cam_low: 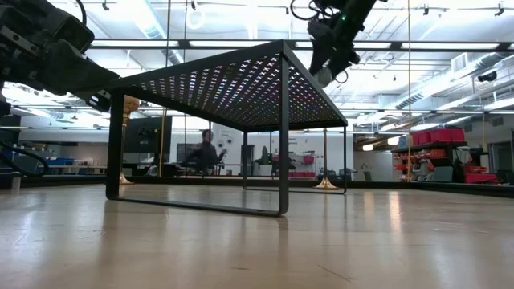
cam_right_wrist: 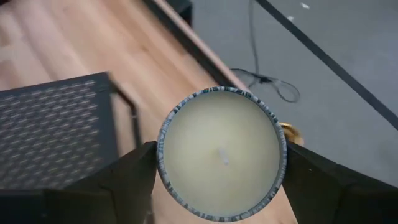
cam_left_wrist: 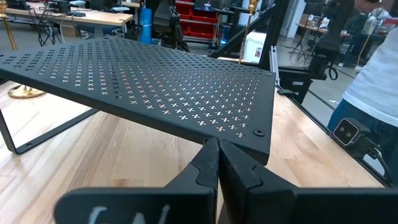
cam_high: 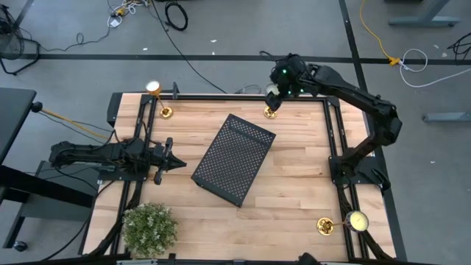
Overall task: Stock candles on shelf
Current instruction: Put the blue scented candle on the shelf
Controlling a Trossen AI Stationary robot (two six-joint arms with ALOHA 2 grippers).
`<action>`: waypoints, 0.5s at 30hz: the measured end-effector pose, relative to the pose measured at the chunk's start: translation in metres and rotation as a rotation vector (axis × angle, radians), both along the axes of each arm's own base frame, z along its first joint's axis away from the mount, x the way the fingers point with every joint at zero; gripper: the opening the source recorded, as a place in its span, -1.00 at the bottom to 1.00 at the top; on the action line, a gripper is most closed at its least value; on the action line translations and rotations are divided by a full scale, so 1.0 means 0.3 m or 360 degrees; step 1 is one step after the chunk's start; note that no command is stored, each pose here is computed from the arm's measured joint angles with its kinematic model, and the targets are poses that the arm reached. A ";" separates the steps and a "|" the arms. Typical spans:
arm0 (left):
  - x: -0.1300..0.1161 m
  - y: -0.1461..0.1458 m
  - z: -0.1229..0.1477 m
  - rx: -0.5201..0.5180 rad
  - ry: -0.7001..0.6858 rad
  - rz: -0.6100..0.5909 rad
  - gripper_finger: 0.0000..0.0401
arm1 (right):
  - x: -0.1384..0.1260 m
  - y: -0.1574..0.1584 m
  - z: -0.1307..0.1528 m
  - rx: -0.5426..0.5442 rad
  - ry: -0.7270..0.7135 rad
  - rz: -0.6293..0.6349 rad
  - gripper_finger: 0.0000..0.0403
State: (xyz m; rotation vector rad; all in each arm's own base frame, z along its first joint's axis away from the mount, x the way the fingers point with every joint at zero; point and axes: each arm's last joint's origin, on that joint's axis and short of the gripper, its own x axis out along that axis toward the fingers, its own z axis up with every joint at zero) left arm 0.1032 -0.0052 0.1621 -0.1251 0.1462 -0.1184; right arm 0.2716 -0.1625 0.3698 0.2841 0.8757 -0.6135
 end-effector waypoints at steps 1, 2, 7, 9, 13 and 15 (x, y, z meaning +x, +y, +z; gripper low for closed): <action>0.000 0.000 0.000 0.0000 0.0000 0.0000 -0.93 | 0.007 0.011 0.000 -0.0001 0.0001 0.0022 0.49; 0.000 0.000 0.000 0.0000 0.0000 0.0001 -0.93 | 0.013 0.023 0.000 -0.0006 0.0006 0.0050 0.49; 0.000 0.000 0.000 0.0000 0.0000 0.0001 -0.93 | 0.042 0.075 0.001 -0.0044 0.0021 0.0192 0.49; 0.000 0.000 0.000 0.0000 0.0000 0.0000 -0.93 | 0.055 0.101 0.001 -0.0056 0.0029 0.0249 0.49; 0.000 0.000 0.000 0.0000 -0.0001 0.0000 -0.93 | 0.078 0.154 0.001 -0.0066 0.0031 0.0354 0.49; 0.000 0.000 0.000 0.0000 0.0000 0.0001 -0.93 | 0.087 0.177 0.002 -0.0069 0.0028 0.0397 0.49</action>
